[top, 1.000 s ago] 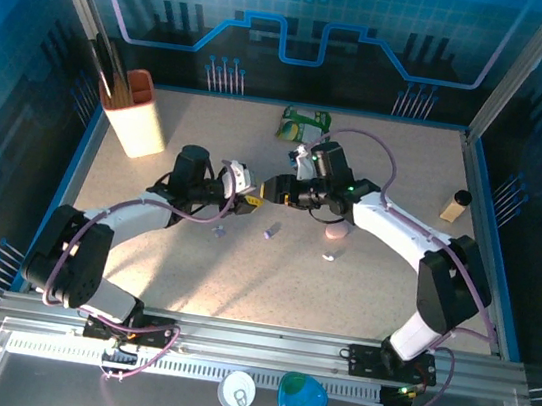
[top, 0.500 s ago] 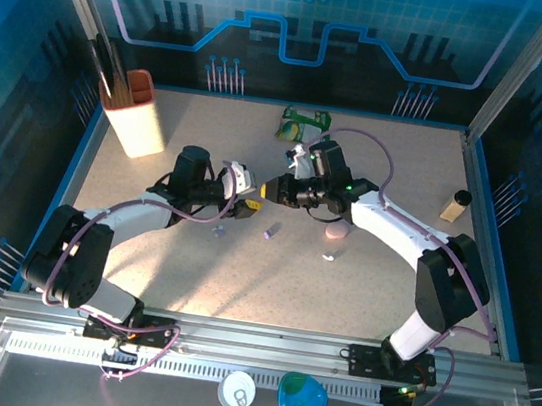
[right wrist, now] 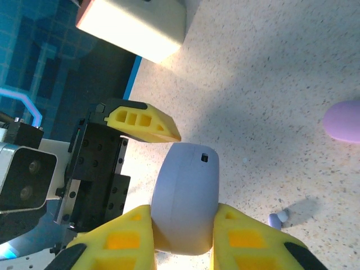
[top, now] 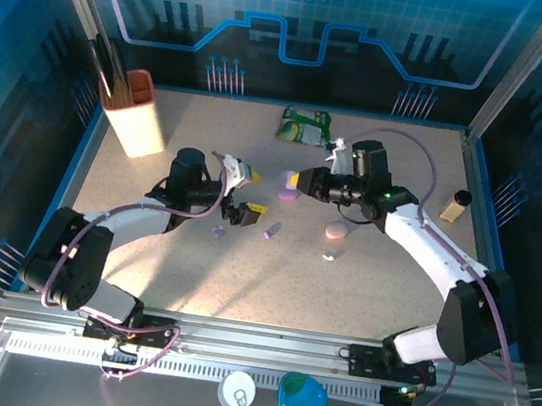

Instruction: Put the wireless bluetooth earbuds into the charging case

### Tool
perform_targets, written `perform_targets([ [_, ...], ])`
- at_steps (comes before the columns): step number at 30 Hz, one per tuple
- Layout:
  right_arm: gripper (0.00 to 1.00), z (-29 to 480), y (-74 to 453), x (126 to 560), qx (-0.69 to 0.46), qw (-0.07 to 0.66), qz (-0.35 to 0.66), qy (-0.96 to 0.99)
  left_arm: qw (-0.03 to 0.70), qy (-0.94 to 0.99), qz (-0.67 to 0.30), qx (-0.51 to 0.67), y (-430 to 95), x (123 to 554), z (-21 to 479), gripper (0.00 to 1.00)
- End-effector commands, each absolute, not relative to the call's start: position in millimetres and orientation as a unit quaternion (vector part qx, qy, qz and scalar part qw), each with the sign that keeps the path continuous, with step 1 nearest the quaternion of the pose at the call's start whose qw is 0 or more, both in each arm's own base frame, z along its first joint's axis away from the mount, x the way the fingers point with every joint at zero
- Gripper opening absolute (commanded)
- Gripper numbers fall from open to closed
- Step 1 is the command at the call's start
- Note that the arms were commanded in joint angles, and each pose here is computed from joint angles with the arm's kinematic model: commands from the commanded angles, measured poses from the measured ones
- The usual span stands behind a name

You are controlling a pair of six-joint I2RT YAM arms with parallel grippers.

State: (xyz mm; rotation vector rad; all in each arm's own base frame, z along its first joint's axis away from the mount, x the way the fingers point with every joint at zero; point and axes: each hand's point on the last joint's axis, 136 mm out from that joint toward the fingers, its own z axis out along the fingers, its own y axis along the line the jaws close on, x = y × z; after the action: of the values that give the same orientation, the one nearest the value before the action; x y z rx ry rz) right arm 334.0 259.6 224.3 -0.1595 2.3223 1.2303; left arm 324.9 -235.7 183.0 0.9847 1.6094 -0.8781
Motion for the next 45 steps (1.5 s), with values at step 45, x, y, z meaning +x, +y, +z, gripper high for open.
perform_targets([
  [45, 0.19, 326, 272, 274, -0.049, 0.174, 0.711, 0.68, 0.638, 0.426, -0.432, 0.474, -270, 307, 277, 0.92],
])
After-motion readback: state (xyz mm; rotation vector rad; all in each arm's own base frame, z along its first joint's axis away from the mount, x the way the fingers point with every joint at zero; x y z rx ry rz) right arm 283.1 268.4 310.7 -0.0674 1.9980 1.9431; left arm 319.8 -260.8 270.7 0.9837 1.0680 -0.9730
